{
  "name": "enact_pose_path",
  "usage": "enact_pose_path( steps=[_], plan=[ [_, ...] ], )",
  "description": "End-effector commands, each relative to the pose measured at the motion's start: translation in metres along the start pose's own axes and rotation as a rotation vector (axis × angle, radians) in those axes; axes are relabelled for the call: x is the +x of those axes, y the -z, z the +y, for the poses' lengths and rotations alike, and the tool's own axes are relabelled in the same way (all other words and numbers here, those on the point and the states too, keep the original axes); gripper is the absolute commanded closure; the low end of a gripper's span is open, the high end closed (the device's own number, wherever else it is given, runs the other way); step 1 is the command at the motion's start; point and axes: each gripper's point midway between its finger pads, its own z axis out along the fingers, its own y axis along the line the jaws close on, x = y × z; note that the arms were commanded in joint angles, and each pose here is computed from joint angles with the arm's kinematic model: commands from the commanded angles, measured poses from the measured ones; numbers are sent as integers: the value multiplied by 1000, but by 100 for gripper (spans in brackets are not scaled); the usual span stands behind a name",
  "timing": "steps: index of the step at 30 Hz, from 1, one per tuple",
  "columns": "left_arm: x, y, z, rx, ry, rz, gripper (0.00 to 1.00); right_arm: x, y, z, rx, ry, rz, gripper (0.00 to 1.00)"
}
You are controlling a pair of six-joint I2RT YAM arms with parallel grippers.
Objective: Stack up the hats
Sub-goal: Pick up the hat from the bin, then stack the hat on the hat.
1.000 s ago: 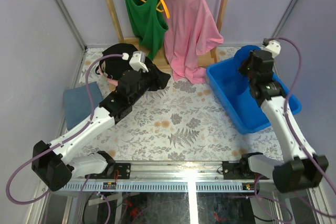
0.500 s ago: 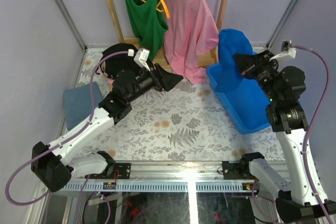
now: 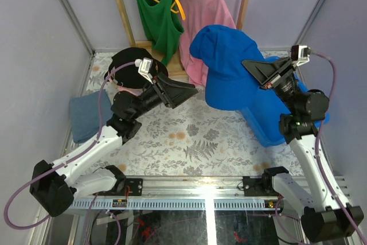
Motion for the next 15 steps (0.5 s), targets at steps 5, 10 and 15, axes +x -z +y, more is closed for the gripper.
enact_pose_path(
  steps=[5,10,15],
  plan=[
    [-12,3,-38,227,99,-89,8,7,14,61,-320,-165,67,100],
    [-13,-4,-37,291,158,-95,6,9,16,58,-352,-225,72,100],
    [-17,-3,-48,404,194,-115,1,13,15,53,-355,-245,83,100]
  ],
)
